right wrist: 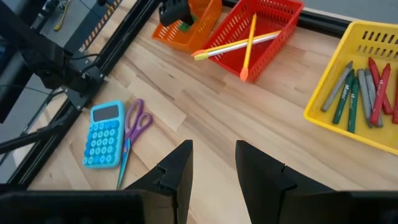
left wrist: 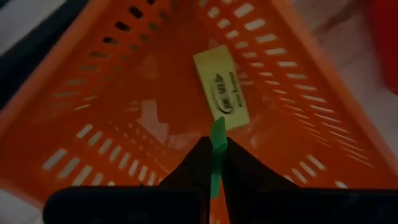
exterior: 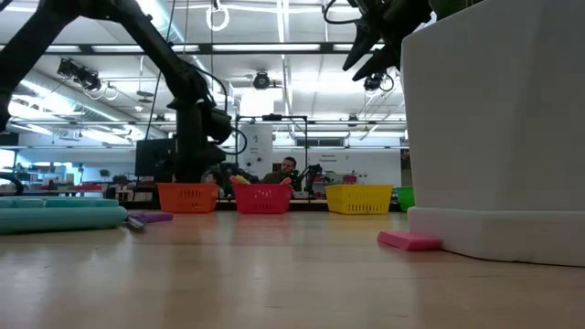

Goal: Sort crayons/erasers/pens/pencils in bins
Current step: Put the green eraser into the orange bin

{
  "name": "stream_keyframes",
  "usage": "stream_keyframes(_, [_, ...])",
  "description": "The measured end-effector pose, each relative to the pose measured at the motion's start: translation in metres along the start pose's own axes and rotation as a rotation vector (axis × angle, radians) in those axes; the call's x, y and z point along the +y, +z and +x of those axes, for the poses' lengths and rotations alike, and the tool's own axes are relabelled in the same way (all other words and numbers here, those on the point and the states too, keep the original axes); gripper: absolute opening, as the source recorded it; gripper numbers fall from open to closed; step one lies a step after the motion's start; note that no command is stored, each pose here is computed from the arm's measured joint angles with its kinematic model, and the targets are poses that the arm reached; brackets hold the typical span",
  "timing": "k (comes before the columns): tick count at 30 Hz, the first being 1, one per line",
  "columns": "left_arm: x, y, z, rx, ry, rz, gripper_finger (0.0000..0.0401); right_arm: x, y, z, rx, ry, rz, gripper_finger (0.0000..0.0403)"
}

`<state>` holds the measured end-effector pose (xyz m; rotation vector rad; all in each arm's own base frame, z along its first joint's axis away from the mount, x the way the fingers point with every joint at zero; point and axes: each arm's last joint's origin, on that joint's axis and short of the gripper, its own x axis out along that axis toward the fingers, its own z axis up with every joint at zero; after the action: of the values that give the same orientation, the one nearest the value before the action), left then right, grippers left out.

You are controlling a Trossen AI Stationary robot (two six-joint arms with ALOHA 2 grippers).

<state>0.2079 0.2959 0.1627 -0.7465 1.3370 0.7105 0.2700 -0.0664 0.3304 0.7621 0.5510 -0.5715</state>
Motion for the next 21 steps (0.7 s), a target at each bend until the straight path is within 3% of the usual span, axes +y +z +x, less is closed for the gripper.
stream_keyframes(11, [0.002,0.001,0.004,0.009,0.058,-0.001,0.006,0.0,-0.001,0.0,0.025,0.019,0.003,0.0127])
stream_keyframes(15, [0.002,-0.001,0.004,0.027,0.057,-0.001,0.0071,-0.003,-0.014,-0.002,0.213,0.034,0.034,0.0127])
stream_keyframes(21, [0.001,-0.002,0.004,0.043,0.057,0.0,0.0101,-0.007,-0.048,-0.013,0.488,-0.105,0.04,0.0127])
